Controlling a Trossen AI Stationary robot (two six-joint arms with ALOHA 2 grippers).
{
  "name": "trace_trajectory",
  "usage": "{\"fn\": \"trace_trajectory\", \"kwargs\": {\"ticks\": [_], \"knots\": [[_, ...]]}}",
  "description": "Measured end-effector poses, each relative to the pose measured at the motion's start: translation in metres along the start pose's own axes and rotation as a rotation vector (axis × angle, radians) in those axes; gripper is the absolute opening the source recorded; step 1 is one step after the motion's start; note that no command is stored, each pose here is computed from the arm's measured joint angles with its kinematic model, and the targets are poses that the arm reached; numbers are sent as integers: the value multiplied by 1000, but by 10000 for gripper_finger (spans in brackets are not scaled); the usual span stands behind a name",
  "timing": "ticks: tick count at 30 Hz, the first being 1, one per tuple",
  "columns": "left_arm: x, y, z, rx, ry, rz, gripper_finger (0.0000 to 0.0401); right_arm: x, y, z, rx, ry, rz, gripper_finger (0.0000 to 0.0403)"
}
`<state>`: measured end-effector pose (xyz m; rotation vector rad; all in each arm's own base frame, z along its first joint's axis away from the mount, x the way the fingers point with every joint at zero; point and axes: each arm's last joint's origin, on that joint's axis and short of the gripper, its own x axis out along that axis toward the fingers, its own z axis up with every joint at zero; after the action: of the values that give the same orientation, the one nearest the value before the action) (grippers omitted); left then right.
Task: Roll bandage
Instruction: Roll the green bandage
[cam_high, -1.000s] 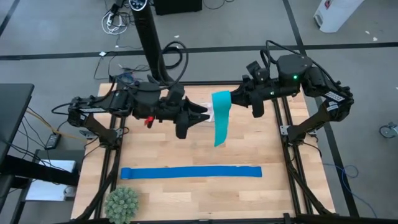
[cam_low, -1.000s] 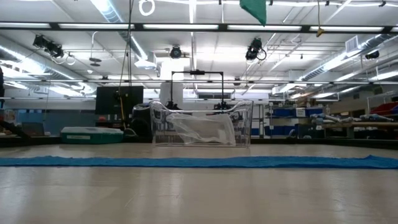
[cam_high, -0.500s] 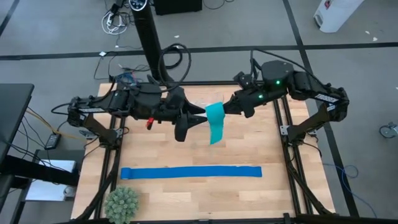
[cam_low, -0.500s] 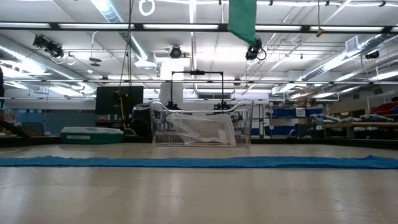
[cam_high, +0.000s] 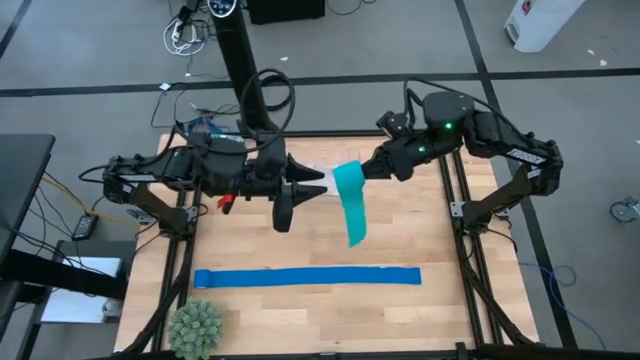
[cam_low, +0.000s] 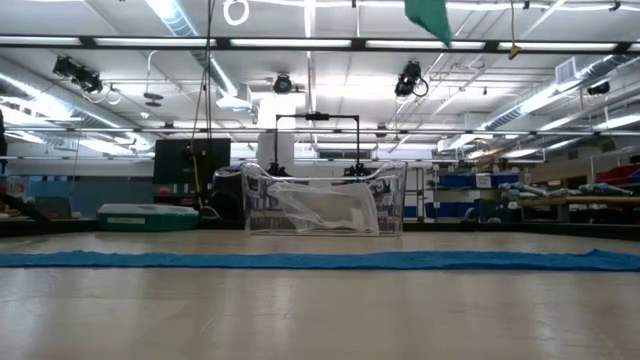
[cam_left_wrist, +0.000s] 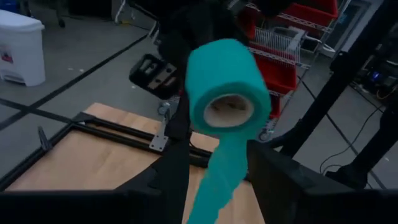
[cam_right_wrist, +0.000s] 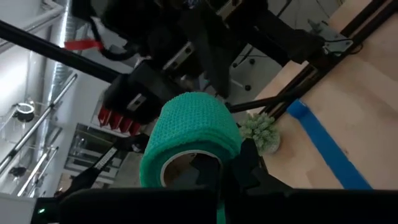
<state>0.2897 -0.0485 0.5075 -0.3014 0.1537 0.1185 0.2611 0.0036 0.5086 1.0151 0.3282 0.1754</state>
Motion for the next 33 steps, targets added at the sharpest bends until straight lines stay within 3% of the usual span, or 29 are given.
{"fn": "trace_trajectory", "kwargs": {"ticks": [21,24,28,33], "knots": [[0,0,4,15,-45,16,161,30,-5,7,7,17,73,0],[0,-1,6,10,-63,8,126,30,-4,6,-1,19,77,4],[1,-2,8,-3,-86,-13,25,30,-2,5,-23,4,79,21],[1,0,9,-117,-84,-40,17,24,0,6,-63,8,89,61]]}}
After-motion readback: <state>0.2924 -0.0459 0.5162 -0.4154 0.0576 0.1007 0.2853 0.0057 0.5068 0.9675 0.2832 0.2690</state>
